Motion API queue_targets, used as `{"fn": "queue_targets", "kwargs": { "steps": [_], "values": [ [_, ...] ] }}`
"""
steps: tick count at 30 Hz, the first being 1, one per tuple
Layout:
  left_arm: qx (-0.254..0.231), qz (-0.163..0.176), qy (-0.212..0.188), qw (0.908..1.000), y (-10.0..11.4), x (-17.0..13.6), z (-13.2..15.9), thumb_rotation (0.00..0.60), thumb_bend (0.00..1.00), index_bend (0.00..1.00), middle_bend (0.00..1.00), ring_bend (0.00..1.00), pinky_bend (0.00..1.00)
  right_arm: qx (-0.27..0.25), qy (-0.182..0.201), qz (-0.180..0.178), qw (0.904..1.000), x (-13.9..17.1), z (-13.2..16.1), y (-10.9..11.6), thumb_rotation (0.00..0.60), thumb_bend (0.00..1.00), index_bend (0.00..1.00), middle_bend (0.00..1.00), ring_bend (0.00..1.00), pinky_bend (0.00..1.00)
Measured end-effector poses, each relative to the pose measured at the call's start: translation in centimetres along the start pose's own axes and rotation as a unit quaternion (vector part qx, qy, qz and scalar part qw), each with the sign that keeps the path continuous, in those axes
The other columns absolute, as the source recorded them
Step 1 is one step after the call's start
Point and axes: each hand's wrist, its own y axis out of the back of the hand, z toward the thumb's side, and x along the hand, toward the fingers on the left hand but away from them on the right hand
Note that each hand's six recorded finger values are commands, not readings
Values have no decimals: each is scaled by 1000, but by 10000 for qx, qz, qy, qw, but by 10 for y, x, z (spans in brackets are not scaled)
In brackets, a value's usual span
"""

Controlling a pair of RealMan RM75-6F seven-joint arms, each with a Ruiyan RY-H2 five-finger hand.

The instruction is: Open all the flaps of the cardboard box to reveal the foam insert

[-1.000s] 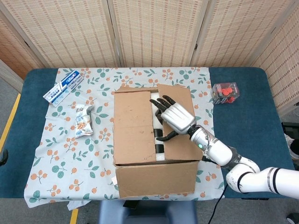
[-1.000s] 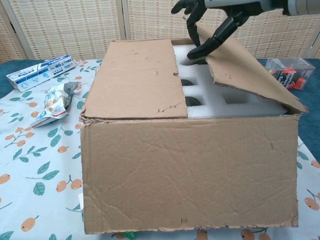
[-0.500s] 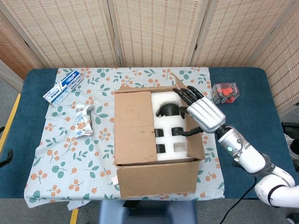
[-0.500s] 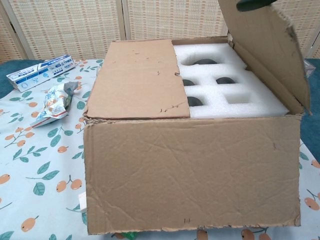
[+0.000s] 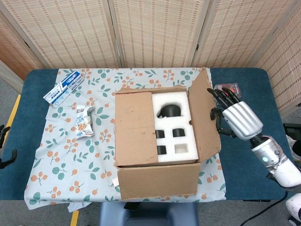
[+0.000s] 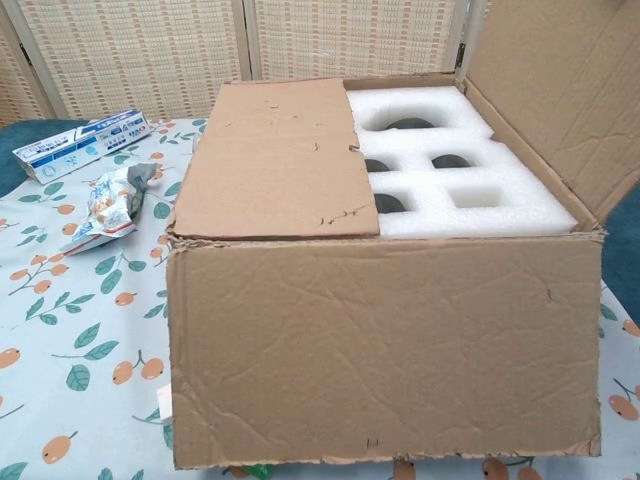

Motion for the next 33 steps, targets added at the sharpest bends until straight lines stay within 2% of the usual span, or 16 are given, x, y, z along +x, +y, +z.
{"fn": "queue_targets", "kwargs": {
  "steps": [11,15,19,23,27,30,33],
  "values": [
    [97,18,-14,10000,-3,3,2,600,559,9,0,0,0,-105,-347,9,9993,28,-47,-15,273,220,434,0,0,0],
    [104,77,-131,9998,-2,1,7,600,560,47,0,0,0,-225,-431,-146,9987,40,-59,-23,274,219,418,0,0,0],
    [55,138,-454,9989,-1,-1,22,600,576,108,0,0,0,-469,-528,-451,9965,56,-65,-29,271,221,411,0,0,0],
    [57,17,-948,9955,3,0,46,600,655,224,0,0,0,-714,-734,-863,9910,81,-75,-41,274,220,410,0,0,0],
    [90,-312,-1326,9906,11,1,74,600,842,307,0,0,0,-962,-876,-1293,9830,107,-84,-49,280,221,410,0,0,0],
    [219,-592,-1708,9833,18,5,109,600,952,344,0,0,0,-1123,-885,-1584,9770,124,-89,-46,284,220,410,0,0,0],
    [426,-777,-2192,9717,23,15,153,600,998,366,0,0,0,-1258,-886,-1907,9695,138,-92,-36,285,221,410,0,0,0]
  ]
}}
